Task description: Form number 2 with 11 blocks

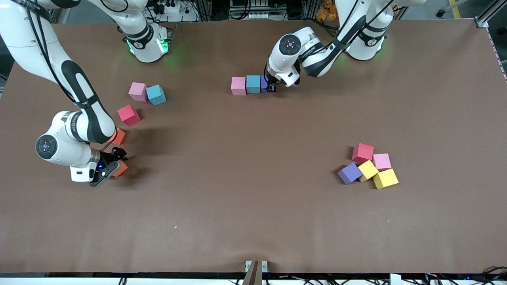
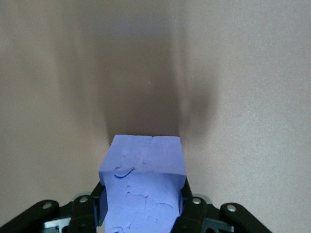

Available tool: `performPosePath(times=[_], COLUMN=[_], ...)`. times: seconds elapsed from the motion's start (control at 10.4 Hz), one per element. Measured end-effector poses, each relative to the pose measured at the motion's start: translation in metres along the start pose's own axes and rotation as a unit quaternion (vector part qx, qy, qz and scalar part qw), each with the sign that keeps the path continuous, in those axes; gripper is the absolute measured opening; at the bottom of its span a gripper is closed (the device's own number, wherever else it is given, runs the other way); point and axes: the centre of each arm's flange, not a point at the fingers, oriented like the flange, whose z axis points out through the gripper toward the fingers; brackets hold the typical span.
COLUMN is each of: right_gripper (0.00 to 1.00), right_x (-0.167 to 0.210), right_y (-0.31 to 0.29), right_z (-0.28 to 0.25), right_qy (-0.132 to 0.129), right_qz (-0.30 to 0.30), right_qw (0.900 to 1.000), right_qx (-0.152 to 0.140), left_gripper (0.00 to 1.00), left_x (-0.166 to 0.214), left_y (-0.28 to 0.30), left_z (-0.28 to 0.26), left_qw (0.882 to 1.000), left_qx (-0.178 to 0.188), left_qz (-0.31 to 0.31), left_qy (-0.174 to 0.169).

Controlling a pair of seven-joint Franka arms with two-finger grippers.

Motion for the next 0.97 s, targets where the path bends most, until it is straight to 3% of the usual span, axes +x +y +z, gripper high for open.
performPosePath(times=[0.19, 0.39, 0.48, 0.77, 0.97], right_gripper=[0.69, 0.6, 0.6, 0.57, 0.57], right_x=[0.001, 0.003, 0.007, 0.019, 0.021], right_y=[0.001, 0.001, -0.001, -0.011, -0.015], right_z=[-0.002, -0.005, -0.008, -0.024, -0.033], right_qy=[0.001, 0.001, 0.003, 0.004, -0.001], right_qz=[-0.004, -0.019, -0.025, -0.038, -0.04], right_qw=[1.0, 1.0, 1.0, 0.999, 0.999], right_qx=[-0.003, -0.006, -0.009, -0.015, -0.01], left_gripper=[0.58, 0.6, 0.63, 1.0, 1.0], left_x=[-0.003, -0.003, -0.003, 0.004, 0.003], left_y=[-0.003, -0.003, -0.003, 0.006, 0.008], left_z=[0.001, 0.001, 0.002, 0.008, 0.006], left_qw=[1.0, 1.0, 1.0, 1.0, 1.0], left_qx=[-0.007, -0.009, -0.009, -0.008, -0.01], left_qz=[0.003, 0.002, 0.002, -0.006, -0.007], left_qy=[0.005, 0.007, 0.007, 0.009, 0.008])
